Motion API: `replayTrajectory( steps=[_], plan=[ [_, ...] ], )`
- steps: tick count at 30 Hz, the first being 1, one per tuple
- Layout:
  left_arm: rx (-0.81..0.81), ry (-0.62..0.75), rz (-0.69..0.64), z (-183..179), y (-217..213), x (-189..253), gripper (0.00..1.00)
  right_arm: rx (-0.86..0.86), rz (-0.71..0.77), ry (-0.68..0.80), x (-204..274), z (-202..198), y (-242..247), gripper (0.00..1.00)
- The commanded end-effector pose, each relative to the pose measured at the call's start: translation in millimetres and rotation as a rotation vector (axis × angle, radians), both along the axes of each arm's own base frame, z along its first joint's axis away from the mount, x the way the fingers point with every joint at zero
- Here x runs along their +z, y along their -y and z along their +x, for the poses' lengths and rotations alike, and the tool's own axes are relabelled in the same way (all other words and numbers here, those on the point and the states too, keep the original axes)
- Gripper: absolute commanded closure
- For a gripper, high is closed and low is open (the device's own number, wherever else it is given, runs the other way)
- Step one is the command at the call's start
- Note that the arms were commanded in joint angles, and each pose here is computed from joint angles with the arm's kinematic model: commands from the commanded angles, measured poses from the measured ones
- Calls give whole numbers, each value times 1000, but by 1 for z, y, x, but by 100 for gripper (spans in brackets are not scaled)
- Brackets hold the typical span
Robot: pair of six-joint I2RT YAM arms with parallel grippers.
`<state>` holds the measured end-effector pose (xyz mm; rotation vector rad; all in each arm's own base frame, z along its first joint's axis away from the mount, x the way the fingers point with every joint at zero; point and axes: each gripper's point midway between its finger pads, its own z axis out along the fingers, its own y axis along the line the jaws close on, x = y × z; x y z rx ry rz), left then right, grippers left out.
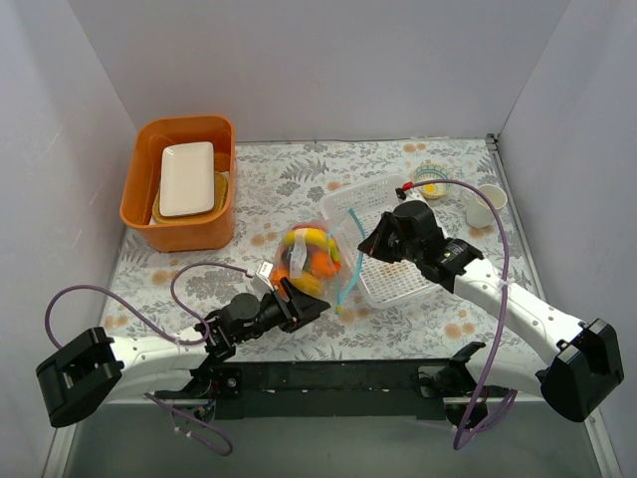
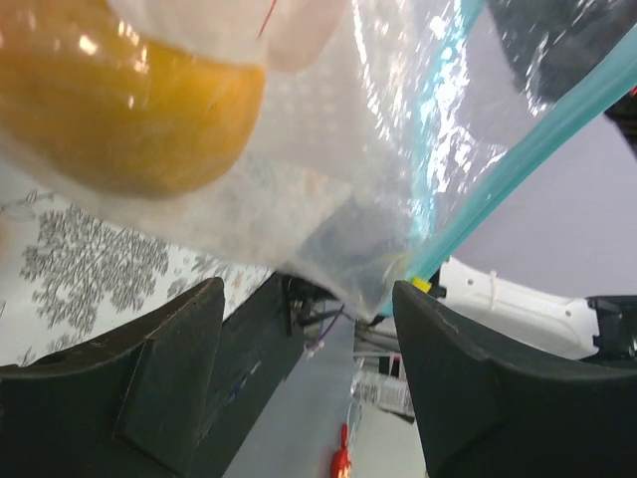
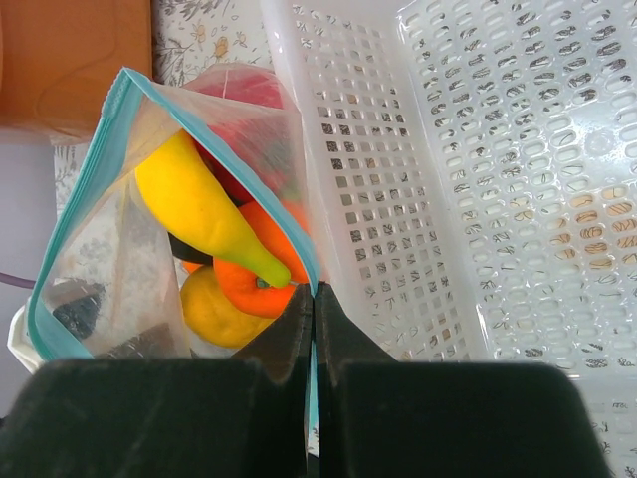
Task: Place the food in the zip-top bag and seal the zipper
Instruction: Zip the zipper food storage bag at the center of the board.
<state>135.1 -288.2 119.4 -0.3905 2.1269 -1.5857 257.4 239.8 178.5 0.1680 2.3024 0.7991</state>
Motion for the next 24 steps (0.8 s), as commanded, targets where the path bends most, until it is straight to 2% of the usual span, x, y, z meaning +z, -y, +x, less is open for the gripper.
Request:
replayTrajectory(
  steps=[1,4,11,12,14,15,17,19,24],
  plan=[
    [152,-185,-308,24,9,52,33,-12,62,75,33,6,-2,99],
    [149,-191,-321,27,14,50,33,-4,67,78,35,6,-4,99],
    [156,-171,-343,32,18,54,41,6,65,64,32,5,-5,99],
    [156,-168,-341,33,18,54,49,9,66,61,31,4,-6,99],
    [153,-162,-338,33,21,56,57,13,65,56,29,2,-5,99],
    [149,-164,-337,33,22,57,67,13,64,55,28,1,-5,99],
    [141,-164,-332,32,23,56,74,9,64,56,28,1,-4,99],
    [140,-173,-324,32,23,53,86,10,62,59,29,2,-4,99],
    [125,-188,-296,28,23,49,95,22,3,76,30,3,1,97]
  ],
)
